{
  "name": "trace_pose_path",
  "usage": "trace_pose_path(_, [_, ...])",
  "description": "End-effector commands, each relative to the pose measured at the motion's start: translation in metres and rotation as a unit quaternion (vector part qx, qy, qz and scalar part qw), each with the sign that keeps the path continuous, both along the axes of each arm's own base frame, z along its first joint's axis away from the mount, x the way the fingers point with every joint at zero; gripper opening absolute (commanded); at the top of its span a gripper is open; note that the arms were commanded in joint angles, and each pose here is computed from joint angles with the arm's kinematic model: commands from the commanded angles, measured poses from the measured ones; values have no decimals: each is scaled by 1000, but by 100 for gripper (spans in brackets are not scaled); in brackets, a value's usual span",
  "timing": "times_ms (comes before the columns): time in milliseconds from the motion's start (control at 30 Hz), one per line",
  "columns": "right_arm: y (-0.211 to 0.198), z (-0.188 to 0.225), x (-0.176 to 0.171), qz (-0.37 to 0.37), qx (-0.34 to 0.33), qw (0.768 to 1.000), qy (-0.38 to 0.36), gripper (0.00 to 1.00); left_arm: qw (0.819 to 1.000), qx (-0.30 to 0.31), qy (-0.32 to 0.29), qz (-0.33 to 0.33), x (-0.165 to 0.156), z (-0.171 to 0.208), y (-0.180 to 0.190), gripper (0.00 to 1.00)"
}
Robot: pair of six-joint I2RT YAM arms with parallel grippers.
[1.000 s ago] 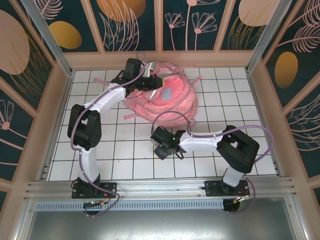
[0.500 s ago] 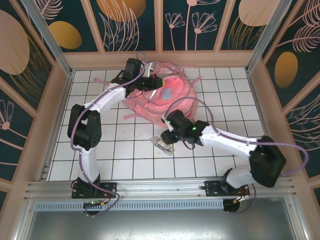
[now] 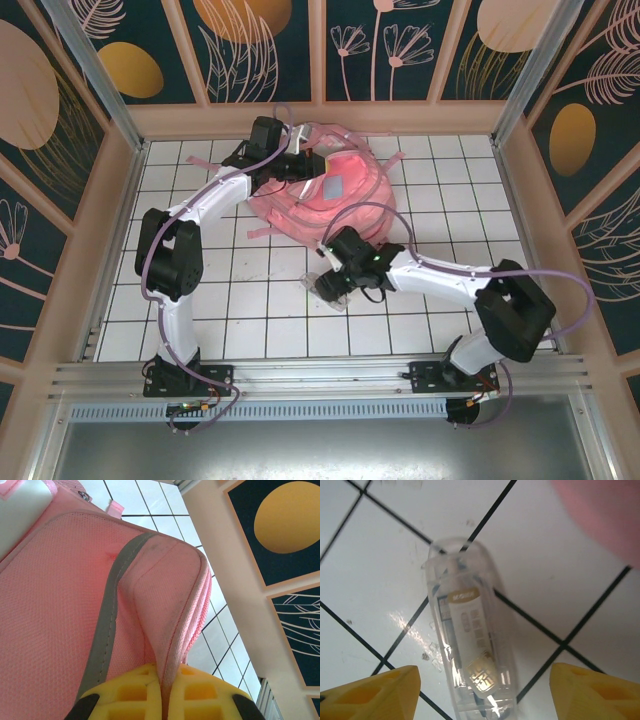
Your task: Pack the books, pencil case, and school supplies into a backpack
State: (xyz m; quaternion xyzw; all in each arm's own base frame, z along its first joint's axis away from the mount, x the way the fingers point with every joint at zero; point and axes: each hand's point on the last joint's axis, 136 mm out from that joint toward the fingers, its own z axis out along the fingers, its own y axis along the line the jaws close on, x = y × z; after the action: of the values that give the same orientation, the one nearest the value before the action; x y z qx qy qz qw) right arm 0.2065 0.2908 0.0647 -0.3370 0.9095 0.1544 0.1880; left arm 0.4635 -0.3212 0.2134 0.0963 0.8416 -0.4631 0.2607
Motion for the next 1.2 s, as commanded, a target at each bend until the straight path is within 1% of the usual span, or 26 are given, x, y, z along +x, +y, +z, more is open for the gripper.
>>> trace_pose_path(0, [11, -10, -5, 21, -10, 1000, -3, 71, 997, -33, -63, 2, 6, 53, 4, 0])
trace_pose_path(167, [17, -31, -10, 40, -53, 998, -7, 72, 998, -32, -62, 2, 5, 52, 4, 0])
trace_pose_path(267, [16, -44, -9, 47, -95, 994, -25, 71, 997, -33, -63, 2, 5, 53, 4, 0])
trace_pose_path(333, [13, -52, -10, 53, -128, 990, -37, 69, 997, -33, -64, 3, 5, 54, 4, 0])
trace_pose_path(433, [9, -61, -13, 64, -160, 984, -43, 60, 997, -32, -65, 2, 5, 55, 4, 0])
trace_pose_path(533, [8, -61, -14, 62, -160, 984, -42, 47, 997, -31, -66, 3, 5, 55, 5, 0])
trace_pose_path(567, [9, -59, -14, 62, -156, 985, -43, 42, 997, -32, -65, 3, 5, 55, 5, 0])
trace_pose_path(600, [11, -55, -14, 61, -148, 986, -43, 41, 997, -32, -66, 4, 5, 56, 5, 0])
trace_pose_path(767, [20, -21, -8, 48, -88, 994, -39, 43, 997, -33, -68, 4, 5, 58, 5, 0])
trace_pose_path(900, [17, 22, 5, 24, -7, 999, -29, 43, 997, -35, -68, 6, 6, 58, 5, 0])
trace_pose_path(1033, [-1, 63, 24, -12, 69, 997, -30, 43, 997, -36, -67, 7, 7, 58, 4, 0])
trace_pose_path(1167, [-39, 91, 54, -73, 111, 989, -58, 43, 997, -38, -68, 7, 7, 59, 4, 0])
